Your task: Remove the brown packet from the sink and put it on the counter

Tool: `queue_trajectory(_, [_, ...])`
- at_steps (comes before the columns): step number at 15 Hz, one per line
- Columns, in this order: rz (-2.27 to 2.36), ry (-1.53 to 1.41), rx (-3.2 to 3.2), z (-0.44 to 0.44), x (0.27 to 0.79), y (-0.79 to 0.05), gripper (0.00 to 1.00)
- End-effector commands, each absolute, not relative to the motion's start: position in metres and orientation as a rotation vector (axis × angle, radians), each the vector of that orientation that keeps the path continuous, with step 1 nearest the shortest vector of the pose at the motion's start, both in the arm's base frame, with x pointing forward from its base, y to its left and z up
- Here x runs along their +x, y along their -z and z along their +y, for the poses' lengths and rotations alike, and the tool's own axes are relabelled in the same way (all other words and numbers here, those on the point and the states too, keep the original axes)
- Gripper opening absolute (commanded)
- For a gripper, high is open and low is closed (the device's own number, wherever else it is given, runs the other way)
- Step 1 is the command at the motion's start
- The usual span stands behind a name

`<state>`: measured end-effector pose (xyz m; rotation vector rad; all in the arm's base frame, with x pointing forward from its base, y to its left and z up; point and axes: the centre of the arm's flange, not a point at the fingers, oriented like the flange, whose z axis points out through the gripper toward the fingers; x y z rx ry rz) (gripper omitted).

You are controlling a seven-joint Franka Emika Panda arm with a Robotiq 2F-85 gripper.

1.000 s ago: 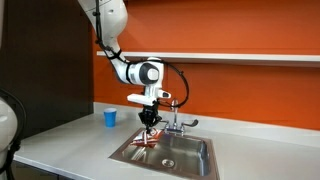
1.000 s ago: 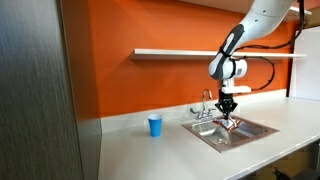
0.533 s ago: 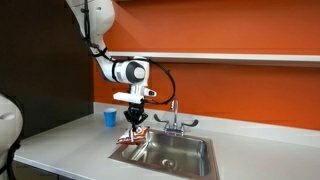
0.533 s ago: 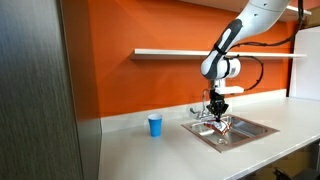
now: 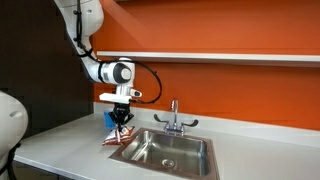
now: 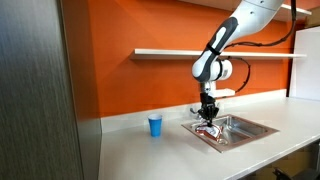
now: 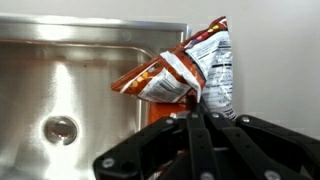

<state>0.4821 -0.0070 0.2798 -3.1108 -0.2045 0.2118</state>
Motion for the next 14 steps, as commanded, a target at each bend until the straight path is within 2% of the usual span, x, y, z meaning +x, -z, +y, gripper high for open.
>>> queue_trajectory(1, [-0.343,-0.237,-3.091,0.017,0.473,-0.279,0.00])
queue_trajectory(14, [-0.600,-0.349,-3.028,0.071,0.479,-0.240,0.00])
